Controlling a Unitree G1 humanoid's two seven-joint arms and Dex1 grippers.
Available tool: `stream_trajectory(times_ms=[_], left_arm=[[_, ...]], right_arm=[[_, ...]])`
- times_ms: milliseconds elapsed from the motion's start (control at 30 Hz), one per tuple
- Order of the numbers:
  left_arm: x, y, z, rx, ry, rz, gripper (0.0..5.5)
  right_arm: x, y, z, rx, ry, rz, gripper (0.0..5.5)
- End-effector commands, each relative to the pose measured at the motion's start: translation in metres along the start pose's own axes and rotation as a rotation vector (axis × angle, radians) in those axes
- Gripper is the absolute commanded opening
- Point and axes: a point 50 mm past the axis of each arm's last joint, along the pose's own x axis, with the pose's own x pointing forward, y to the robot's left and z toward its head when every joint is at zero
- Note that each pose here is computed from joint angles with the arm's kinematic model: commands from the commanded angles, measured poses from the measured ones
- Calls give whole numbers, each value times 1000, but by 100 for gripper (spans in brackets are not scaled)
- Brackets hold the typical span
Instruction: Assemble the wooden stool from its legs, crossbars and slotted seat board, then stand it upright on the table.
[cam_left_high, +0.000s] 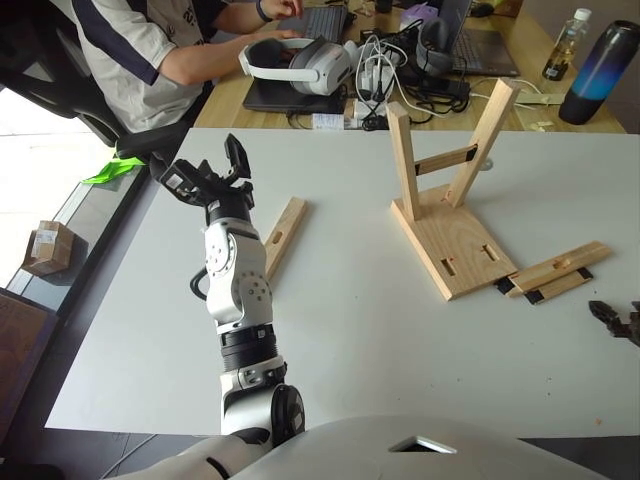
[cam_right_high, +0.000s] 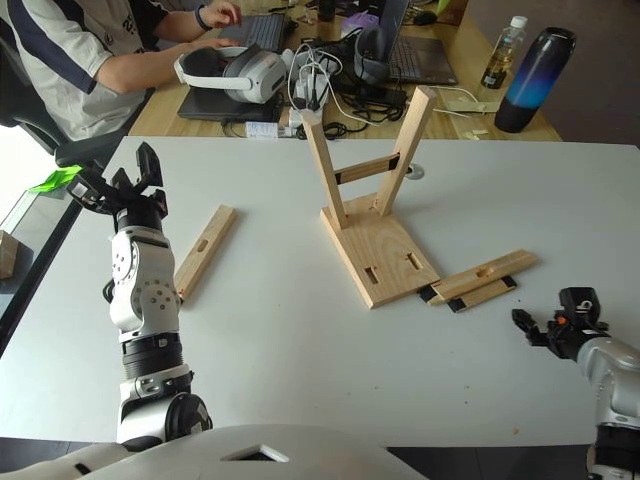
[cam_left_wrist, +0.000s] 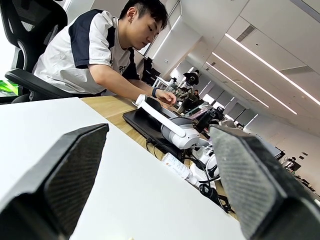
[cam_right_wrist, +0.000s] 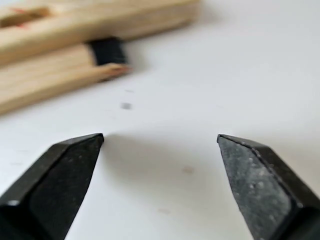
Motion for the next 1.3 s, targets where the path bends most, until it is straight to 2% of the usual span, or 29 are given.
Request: stream_trajectory(times_ms=[33, 233, 300, 333, 433, 533, 600, 667, 733, 800, 867, 967, 1133, 1300], left_arm=[[5, -5, 0, 11, 10, -19, 375], [7, -5, -1, 18, 22, -29, 375], [8, -5, -2, 18, 28, -34, 375], [9, -6, -3, 18, 32, -38, 375], [12, -8, -5, 21, 41, -49, 375], [14, -10, -6, 26, 50, -62, 375], [14, -10, -7, 25, 53, -62, 375], [13, -9, -7, 23, 54, -58, 375], [13, -8, -7, 20, 57, -57, 375], [13, -8, -7, 19, 59, -58, 375], [12, -6, -6, 19, 57, -55, 375], [11, -3, -4, 16, 47, -43, 375], [10, -2, -3, 14, 43, -40, 375], [10, -2, -2, 14, 37, -35, 375]], right_arm=[[2, 4, 15, 28, -31, 60, 425], [7, 63, 4, 29, -10, 223, 425], [70, 106, 9, 63, -30, 165, 425], [87, 125, 19, 44, -44, 147, 425], [108, 146, 47, 10, -88, 108, 425], [117, 151, 55, 4, -103, 101, 425], [118, 147, 57, -24, -135, 80, 425], [116, 139, 66, -54, -257, 19, 425], [101, 131, 95, -22, -568, -37, 425], [86, 132, 113, 32, -758, 34, 425], [75, 141, 114, 59, -814, 187, 425], [58, 144, 94, 87, -786, 310, 425], [49, 133, 35, 113, -519, 274, 425], [41, 129, 28, 100, -529, 231, 425]])
